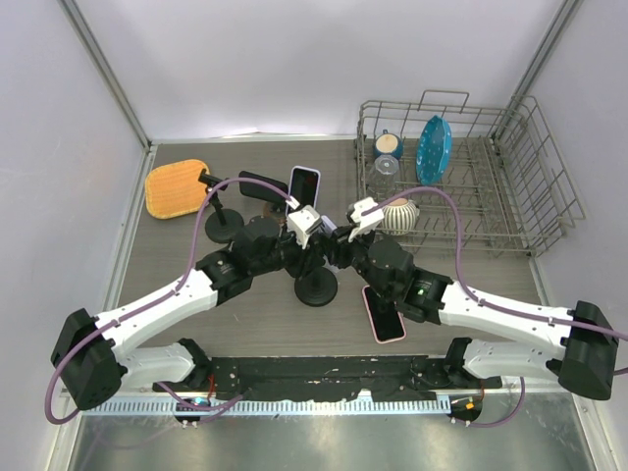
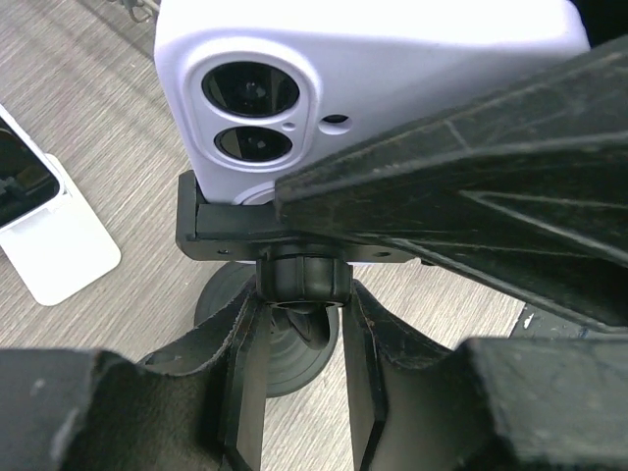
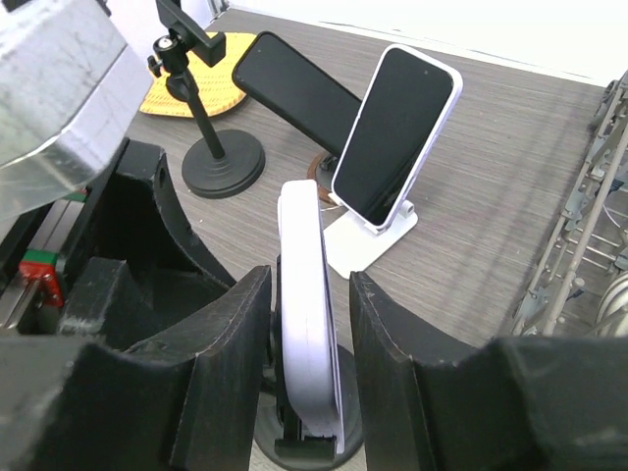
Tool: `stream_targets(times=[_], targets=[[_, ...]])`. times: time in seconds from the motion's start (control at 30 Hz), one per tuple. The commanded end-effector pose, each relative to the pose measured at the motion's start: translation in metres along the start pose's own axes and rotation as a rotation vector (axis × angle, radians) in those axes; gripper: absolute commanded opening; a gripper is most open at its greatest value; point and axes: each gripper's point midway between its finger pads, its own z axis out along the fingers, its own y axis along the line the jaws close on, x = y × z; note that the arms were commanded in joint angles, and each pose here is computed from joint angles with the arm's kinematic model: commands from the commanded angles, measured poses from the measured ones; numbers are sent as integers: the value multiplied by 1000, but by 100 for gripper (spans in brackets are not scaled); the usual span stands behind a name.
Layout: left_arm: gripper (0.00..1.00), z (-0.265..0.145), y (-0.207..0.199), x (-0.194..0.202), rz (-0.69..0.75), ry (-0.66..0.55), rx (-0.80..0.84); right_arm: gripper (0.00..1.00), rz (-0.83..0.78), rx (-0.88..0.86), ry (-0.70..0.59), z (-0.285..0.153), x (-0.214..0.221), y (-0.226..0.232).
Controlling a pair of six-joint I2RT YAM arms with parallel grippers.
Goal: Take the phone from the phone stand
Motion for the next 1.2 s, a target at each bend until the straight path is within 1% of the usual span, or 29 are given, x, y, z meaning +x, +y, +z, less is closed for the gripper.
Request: stream_targets(times=[0.0, 0.17, 0.37, 0.47, 0.5, 0.57, 0.6, 0.7, 0.8, 0.83, 0.87, 0.9, 0.93, 0.97, 1.17], targets=[[0, -2, -9, -20, 2, -85, 29, 43, 25, 26, -79, 7, -20, 1], [0, -2, -10, -20, 3, -85, 32, 42, 8, 51, -92, 12, -20, -1], [0, -2, -10, -19, 9, -82, 28, 33, -24, 64, -70, 19, -12, -1], [0, -2, -9, -20, 7, -83, 20, 20, -33, 60, -48, 19, -7, 0], [0, -2, -8, -20, 4, -85, 16, 12, -35, 51, -38, 19, -5, 1], [0, -1, -6, -19, -14, -80, 1, 2, -35, 42, -14, 18, -1, 2], [0, 0, -5, -19, -19, -80, -4, 1, -35, 31, -9, 17, -1, 3], [0, 2, -7, -17, -32, -71, 6, 1, -33, 21, 7, 13, 2, 3], [26, 3, -10, -13, -36, -64, 21, 1, -33, 19, 10, 10, 0, 3], [41, 3, -10, -19, -32, -89, 26, 1, -29, 12, 7, 9, -2, 4], [47, 3, -11, -19, -28, -95, 31, 1, -30, 11, 9, 9, -3, 4], [51, 3, -12, -17, -28, -94, 38, 1, -29, 4, 9, 9, -4, 5], [55, 4, -13, -19, -25, -101, 42, 1, -24, -7, 8, 8, -5, 8], [56, 4, -13, -18, -24, -101, 47, 1, -22, -8, 8, 8, -5, 8], [55, 14, -13, -10, -29, -66, 57, 1, -4, -39, 8, 8, -7, 15]])
